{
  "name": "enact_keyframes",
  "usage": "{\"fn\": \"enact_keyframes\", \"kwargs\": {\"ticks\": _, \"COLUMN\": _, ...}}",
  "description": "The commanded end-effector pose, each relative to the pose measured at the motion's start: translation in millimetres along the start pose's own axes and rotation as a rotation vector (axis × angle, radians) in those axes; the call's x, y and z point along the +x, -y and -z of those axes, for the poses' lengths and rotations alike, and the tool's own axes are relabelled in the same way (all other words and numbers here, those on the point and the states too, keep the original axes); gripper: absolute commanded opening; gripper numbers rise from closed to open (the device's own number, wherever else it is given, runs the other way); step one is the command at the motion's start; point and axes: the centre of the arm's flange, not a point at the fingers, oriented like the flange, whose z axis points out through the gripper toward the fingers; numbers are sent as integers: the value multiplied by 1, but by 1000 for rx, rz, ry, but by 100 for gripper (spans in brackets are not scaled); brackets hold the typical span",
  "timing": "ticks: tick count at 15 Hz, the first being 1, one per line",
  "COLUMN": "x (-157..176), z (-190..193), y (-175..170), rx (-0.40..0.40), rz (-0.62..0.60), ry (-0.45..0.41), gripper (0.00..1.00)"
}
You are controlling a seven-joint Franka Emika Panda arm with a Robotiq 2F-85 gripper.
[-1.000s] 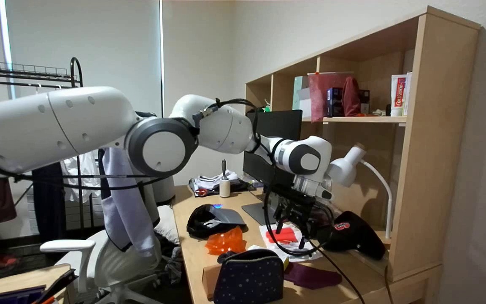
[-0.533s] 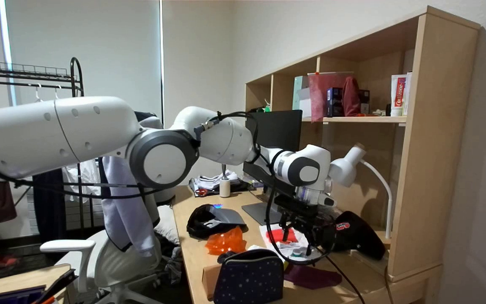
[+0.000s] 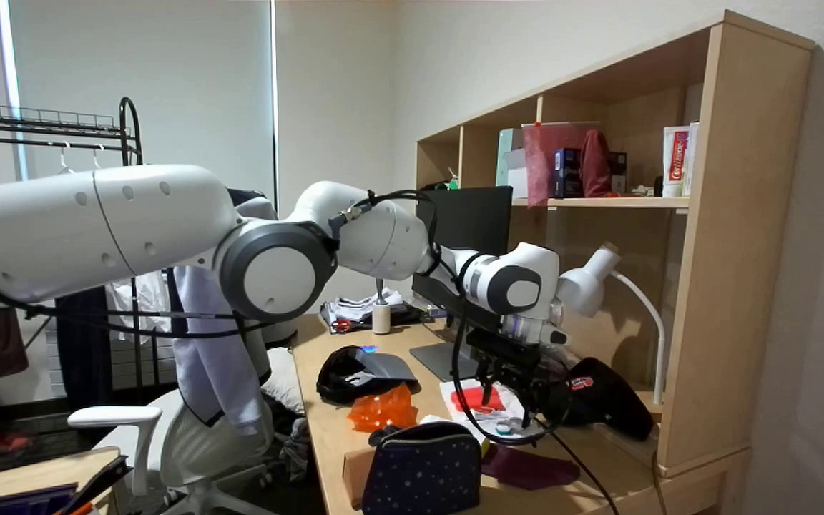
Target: Put the white object in the blue purse
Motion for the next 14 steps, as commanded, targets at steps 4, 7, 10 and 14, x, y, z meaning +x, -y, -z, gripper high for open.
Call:
{"fn": "enact_keyframes", "kwargs": {"ticks": 4, "x": 18, "z": -13, "y": -7, "rx": -44, "rz": 1, "ry": -91, "gripper": 100}}
{"fn": "enact_keyframes", "kwargs": {"ticks": 7, "x": 19, "z": -22, "y": -7, "rx": -40, "rz": 7, "ry": -68, "gripper": 100}}
{"fn": "enact_keyframes", "kwargs": {"ticks": 10, "x": 21, "z": -31, "y": -6, "rx": -43, "rz": 23, "ry": -69, "gripper": 100}}
{"fn": "enact_keyframes", "kwargs": {"ticks": 14, "x": 26, "z": -39, "y": -4, "rx": -79, "rz": 62, "ry": -82, "gripper": 100}}
